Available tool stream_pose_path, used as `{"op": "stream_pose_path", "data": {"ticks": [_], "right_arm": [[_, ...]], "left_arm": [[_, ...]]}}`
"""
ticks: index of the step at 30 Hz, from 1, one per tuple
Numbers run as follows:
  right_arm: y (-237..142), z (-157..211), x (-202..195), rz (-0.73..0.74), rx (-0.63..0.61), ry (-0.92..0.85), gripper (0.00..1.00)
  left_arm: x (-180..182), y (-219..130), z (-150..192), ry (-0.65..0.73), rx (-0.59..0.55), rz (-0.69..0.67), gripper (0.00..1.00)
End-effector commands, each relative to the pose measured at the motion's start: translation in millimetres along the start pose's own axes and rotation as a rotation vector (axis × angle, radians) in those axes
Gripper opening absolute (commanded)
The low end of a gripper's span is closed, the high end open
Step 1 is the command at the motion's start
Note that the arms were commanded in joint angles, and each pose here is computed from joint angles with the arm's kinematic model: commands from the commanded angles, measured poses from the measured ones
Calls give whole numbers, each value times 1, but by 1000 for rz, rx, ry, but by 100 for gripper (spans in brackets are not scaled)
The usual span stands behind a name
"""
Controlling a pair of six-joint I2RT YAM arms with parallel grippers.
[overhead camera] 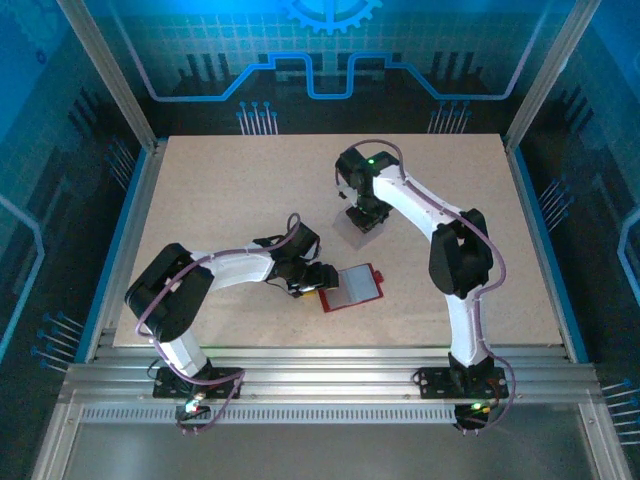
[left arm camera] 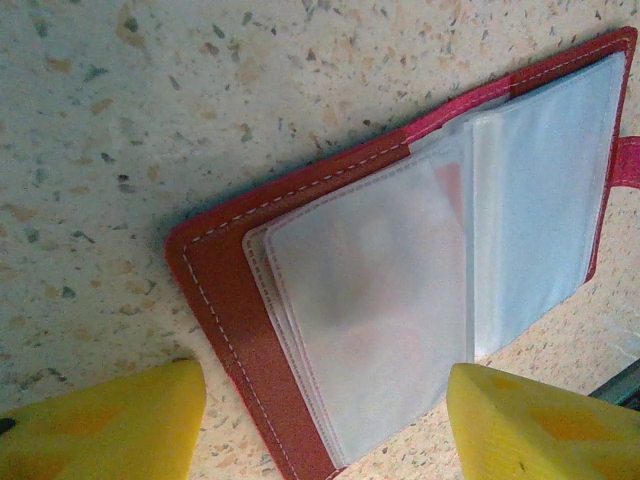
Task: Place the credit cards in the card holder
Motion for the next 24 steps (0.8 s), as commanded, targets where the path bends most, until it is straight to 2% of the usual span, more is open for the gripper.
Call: {"op": "stream_pose_path", "data": {"ticks": [1, 8, 24], "right_arm": [[7, 4, 7, -2, 47, -34, 27], [15, 2, 13, -34, 61, -46, 21], [26, -2, 13, -26, 77, -54, 17]], "left_arm": [[-1, 0, 2, -5, 17, 13, 67], [-3, 1, 0, -5, 19, 16, 67], [-1, 2, 0, -9, 22, 14, 67]]}}
Point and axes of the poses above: each hand's point on the last joint's axis, 136 mm out from that joint toward the fingers, its own y axis out along the fingers, its own x axis along the line the jaws close on, z = x × y, the point moved 1 cm from there along -y, back along the fingers, and after that the axes turned 1 degree about y, right-handed, at the moved point
